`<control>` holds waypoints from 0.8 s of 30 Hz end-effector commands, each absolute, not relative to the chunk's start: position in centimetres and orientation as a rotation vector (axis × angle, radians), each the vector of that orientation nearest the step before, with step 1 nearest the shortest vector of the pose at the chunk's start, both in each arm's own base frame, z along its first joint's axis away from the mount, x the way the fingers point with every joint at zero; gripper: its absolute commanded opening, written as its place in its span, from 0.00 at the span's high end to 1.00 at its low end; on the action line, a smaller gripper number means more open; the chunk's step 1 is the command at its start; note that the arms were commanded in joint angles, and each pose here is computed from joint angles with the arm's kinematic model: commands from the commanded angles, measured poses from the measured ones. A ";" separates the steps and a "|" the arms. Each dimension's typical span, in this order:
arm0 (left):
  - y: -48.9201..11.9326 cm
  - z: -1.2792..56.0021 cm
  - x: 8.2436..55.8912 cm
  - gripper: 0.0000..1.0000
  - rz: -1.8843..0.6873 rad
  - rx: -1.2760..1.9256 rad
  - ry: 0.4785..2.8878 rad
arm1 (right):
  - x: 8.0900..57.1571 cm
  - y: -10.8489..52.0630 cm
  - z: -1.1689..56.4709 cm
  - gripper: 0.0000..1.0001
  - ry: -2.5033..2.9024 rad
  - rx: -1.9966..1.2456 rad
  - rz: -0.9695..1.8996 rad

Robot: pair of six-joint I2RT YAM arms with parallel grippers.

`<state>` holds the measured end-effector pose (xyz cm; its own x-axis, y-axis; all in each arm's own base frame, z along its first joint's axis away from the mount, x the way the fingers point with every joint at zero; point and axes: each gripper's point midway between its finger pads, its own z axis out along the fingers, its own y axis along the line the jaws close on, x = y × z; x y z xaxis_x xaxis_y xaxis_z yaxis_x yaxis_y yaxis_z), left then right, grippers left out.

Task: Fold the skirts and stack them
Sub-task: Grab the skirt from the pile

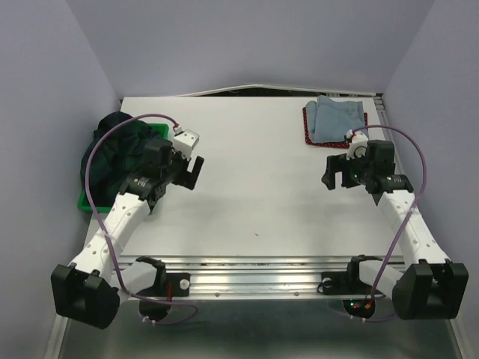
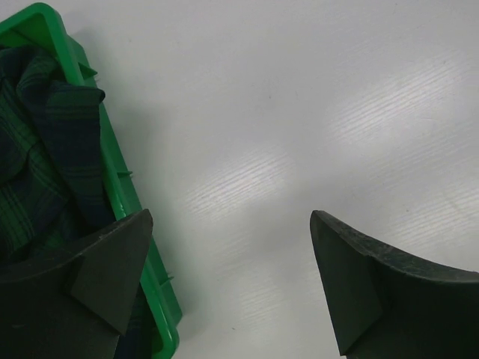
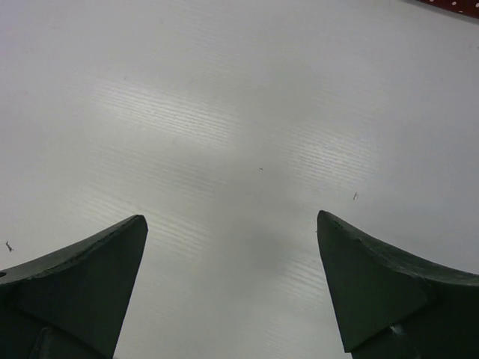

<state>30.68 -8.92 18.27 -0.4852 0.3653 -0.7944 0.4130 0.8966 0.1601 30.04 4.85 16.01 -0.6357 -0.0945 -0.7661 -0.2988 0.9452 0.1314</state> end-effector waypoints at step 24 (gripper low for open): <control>12.8 23.9 45.2 0.02 0.110 -0.137 2.348 | 34.9 6.8 16.9 0.00 2.181 -0.290 0.455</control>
<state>46.23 12.54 26.55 -0.6316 -0.0244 -0.7749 -0.1138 0.9916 0.0616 32.75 6.55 14.43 -0.6686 -0.0573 -0.7414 -0.3350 0.9133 0.2315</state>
